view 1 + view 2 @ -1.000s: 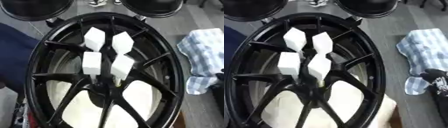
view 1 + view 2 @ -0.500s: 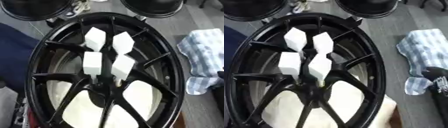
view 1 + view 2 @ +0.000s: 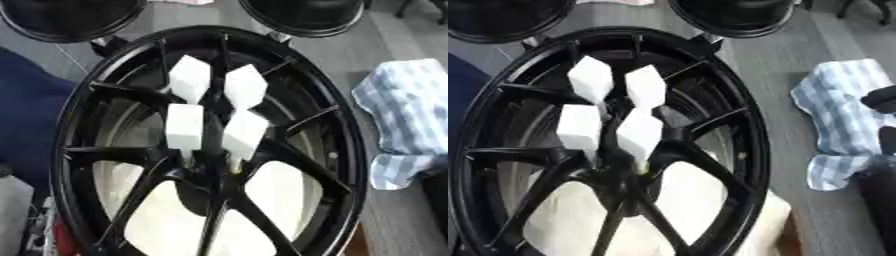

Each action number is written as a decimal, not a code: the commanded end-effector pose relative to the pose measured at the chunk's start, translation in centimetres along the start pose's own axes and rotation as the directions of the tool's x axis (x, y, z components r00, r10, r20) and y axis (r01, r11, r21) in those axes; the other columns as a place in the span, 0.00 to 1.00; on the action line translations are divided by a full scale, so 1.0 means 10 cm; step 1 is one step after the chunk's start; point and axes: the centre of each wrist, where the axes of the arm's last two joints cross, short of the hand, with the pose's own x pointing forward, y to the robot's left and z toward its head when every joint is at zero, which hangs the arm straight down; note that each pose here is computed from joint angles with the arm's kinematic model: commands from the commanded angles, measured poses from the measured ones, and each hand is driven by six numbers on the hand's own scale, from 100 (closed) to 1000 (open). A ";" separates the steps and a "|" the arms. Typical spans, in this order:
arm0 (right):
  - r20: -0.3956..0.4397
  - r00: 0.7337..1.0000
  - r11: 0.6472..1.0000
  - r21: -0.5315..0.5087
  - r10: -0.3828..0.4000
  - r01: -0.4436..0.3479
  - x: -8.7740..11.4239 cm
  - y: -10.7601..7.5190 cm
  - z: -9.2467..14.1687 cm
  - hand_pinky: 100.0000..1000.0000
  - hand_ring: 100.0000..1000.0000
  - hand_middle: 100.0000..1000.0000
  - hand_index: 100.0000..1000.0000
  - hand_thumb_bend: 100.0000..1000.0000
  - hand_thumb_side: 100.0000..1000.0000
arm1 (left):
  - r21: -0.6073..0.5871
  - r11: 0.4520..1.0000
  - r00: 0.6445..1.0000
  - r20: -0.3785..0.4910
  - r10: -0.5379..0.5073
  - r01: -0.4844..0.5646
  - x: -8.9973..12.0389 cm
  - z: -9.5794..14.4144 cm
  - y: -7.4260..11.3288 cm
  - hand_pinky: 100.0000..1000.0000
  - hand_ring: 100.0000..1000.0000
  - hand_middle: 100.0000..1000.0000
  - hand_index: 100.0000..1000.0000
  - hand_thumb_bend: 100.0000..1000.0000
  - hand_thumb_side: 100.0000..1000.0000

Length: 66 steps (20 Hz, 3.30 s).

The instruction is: Pull the pin out of the wheel hub.

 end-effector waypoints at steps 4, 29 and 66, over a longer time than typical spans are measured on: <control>0.170 0.943 0.902 0.285 0.285 -0.323 0.25 -0.52 -0.41 0.80 0.76 0.71 0.67 0.16 0.31 | -0.022 0.999 0.999 0.011 -0.030 0.031 0.06 -0.01 0.02 0.82 0.60 0.59 0.73 0.00 0.74; 0.512 0.840 0.692 0.543 0.177 -0.476 0.78 -0.49 -1.64 0.81 0.77 0.72 0.70 0.24 0.28 | -0.102 0.995 1.000 -0.014 -0.007 0.005 0.06 -0.06 -0.05 0.82 0.60 0.60 0.72 0.00 0.75; 0.160 0.960 0.817 0.505 0.228 -0.279 0.14 -0.18 -1.81 0.81 0.76 0.72 0.74 0.37 0.12 | -0.157 0.988 1.000 0.010 0.014 -0.012 0.08 -0.23 -0.21 0.82 0.59 0.60 0.72 0.00 0.77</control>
